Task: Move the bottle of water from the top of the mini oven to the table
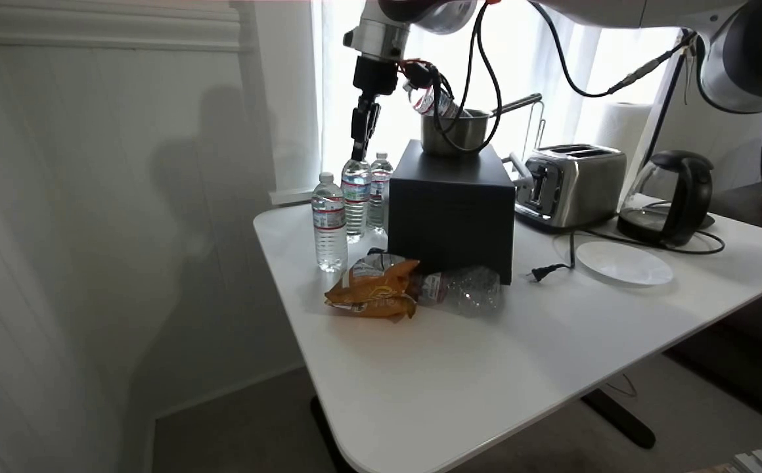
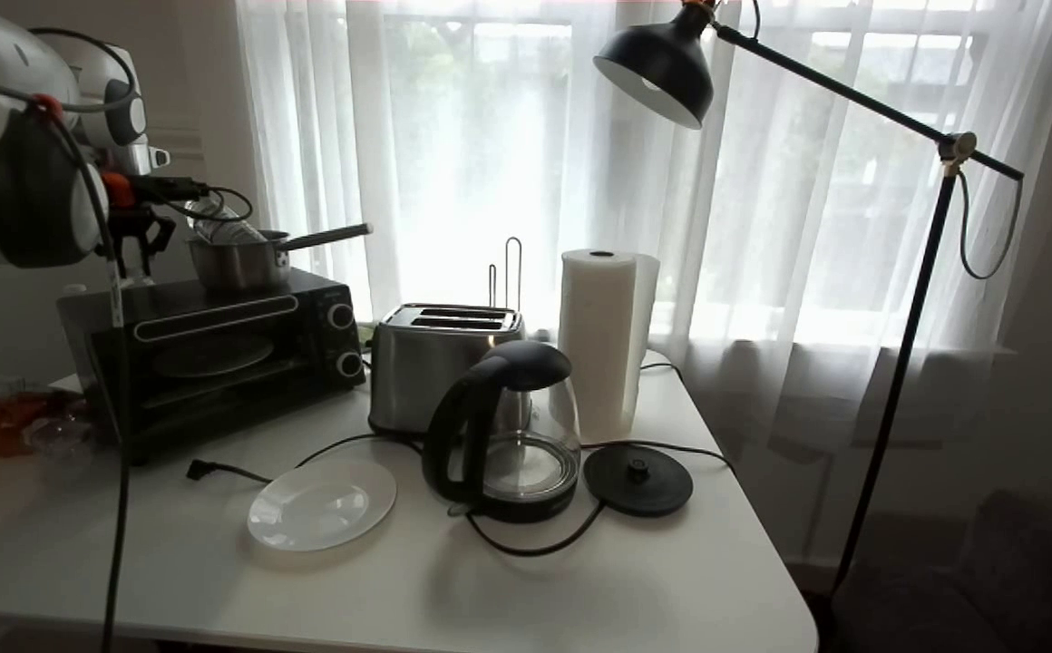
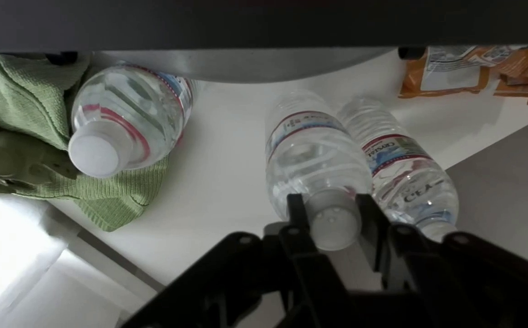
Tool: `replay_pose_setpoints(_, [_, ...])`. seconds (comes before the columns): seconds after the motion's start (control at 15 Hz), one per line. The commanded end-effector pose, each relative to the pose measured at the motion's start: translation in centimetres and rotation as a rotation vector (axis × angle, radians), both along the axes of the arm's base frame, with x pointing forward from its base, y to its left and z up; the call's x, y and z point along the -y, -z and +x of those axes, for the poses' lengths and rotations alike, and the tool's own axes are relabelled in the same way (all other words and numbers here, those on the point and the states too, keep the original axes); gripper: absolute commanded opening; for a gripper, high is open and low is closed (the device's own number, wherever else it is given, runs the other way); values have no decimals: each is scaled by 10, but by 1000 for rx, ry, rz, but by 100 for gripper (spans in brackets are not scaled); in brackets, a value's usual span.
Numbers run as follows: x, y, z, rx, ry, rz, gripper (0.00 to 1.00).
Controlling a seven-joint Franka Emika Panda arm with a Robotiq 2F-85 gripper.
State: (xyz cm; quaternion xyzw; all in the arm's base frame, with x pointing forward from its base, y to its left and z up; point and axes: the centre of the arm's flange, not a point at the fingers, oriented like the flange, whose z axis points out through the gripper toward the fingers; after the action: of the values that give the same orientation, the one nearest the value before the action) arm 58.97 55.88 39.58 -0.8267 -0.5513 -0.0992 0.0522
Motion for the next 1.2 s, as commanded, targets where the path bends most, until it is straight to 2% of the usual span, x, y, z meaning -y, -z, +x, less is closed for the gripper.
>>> replay_pose_setpoints(0.0, [-14,-10,9,-16,-42,28,64])
replay_pose_setpoints(0.33, [-11,-36,0,-25,-6,16,99])
replay_pose_setpoints(0.47, [-8,-52,-10,-59,50,7,100])
replay_pose_setpoints(0.6, [-7,-76,-28,-128,137,3,100])
replay_pose_setpoints(0.93, [-6,-135,-96,-290,327,-45,100])
replay_pose_setpoints(1.13, [4,-159,-132,-325,439,-89,100])
